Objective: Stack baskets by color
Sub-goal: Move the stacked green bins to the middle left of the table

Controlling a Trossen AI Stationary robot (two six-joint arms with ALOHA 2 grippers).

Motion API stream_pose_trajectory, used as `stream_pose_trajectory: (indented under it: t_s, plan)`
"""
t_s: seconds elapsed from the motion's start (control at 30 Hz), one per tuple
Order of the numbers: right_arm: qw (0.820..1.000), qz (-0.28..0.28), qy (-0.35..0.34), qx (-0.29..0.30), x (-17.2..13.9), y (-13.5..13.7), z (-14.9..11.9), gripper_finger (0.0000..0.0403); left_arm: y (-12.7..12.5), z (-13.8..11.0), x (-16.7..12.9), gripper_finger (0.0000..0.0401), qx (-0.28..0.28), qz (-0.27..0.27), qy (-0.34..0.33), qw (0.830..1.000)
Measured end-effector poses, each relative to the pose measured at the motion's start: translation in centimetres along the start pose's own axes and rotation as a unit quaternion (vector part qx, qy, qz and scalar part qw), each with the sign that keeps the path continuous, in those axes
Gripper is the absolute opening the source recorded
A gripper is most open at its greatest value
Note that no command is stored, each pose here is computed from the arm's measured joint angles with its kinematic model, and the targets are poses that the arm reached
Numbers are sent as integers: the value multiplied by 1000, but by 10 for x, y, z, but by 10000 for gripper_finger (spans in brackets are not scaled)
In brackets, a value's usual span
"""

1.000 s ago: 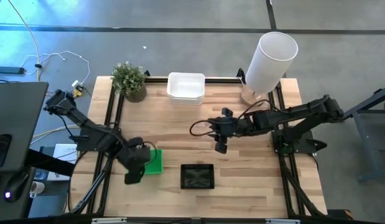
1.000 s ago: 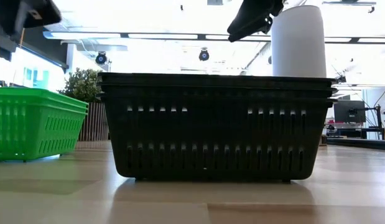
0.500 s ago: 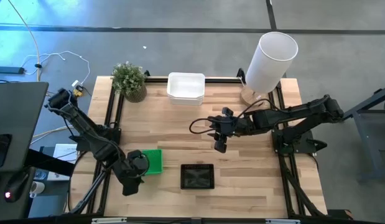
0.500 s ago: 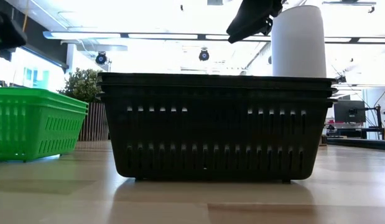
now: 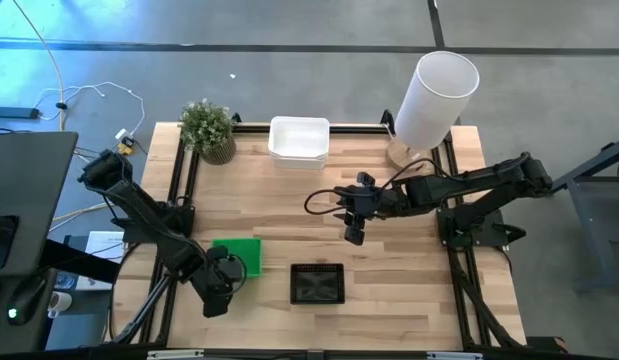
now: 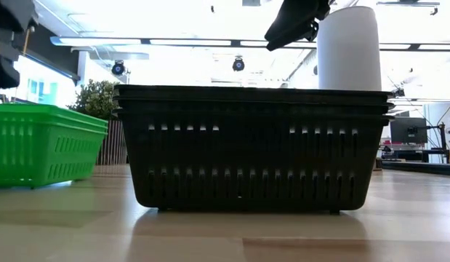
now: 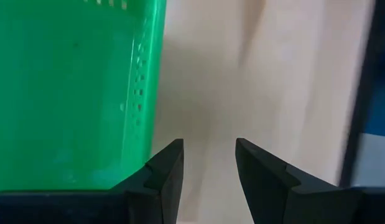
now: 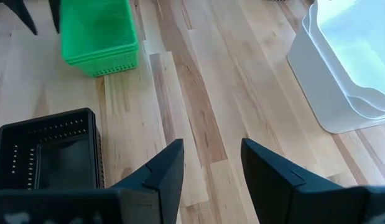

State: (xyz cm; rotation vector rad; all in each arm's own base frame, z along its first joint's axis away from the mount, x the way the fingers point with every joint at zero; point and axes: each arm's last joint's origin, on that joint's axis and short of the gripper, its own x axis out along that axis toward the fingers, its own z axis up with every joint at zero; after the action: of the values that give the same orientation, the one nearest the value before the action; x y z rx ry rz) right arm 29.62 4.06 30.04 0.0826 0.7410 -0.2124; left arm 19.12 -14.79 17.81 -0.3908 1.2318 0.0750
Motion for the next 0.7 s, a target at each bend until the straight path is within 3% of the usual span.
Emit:
stream_pose_trajectory:
  t_s: [0.27,0.7]
  plan:
    - [1000,0,0,-4,0,0,0,147,9,8,16,133,-4,48,4,999]
    - [1000,0,0,-9,0,0,0,147,41,39,18,133,-21,108,-23,994]
